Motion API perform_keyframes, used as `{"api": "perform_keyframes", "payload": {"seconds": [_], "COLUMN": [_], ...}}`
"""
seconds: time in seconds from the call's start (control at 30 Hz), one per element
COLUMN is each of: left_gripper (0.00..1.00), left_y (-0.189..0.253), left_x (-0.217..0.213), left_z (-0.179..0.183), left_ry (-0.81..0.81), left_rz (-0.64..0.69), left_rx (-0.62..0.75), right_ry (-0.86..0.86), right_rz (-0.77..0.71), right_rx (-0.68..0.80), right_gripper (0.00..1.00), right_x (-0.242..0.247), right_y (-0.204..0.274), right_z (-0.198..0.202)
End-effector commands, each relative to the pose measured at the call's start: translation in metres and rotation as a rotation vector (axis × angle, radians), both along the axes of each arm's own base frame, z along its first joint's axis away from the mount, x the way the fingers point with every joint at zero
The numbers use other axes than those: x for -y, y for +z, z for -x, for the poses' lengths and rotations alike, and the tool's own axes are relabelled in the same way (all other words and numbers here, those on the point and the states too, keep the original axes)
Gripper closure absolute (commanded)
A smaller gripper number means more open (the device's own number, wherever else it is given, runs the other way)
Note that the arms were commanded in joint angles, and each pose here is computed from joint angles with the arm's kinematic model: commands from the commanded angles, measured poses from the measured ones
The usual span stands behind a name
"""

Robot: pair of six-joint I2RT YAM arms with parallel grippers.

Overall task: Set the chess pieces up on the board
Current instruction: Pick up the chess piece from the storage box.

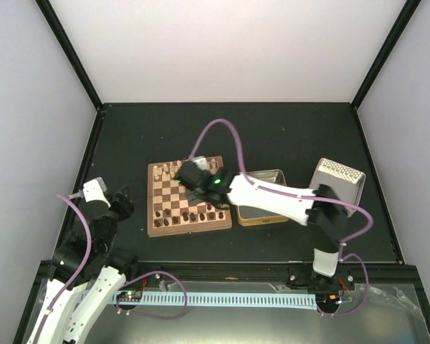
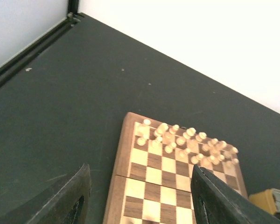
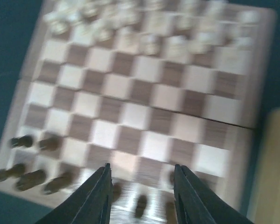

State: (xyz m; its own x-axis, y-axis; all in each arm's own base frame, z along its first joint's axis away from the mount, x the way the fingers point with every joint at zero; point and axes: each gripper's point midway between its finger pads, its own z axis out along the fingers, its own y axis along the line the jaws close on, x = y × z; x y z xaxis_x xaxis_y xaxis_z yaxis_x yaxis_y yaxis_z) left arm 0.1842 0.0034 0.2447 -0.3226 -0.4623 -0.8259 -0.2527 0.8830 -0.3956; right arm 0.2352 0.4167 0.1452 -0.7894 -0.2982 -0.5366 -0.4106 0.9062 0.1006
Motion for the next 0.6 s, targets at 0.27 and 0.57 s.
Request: {"api": "perform_keyframes", "payload": {"seconds": [0.27, 0.57], "left_gripper": [0.32, 0.36], "left_y": [0.010, 0.008], "left_x": [0.087, 0.124], "left_z": [-0.017, -0.037], "left_ry": [-0.483, -0.616], "left_rz": [0.033, 0.133], "left_rx": [0.077, 0.068], "right_ry": [-0.352, -0.321], "right_rz": [-0.158, -0.169], "right_rx": [-0.015, -0.116], "right_gripper": [0.59, 0.63], "right_x": [0.163, 0.170], "right_y": [-0.030, -0.066], "right_z": [-0.065, -0.079]}}
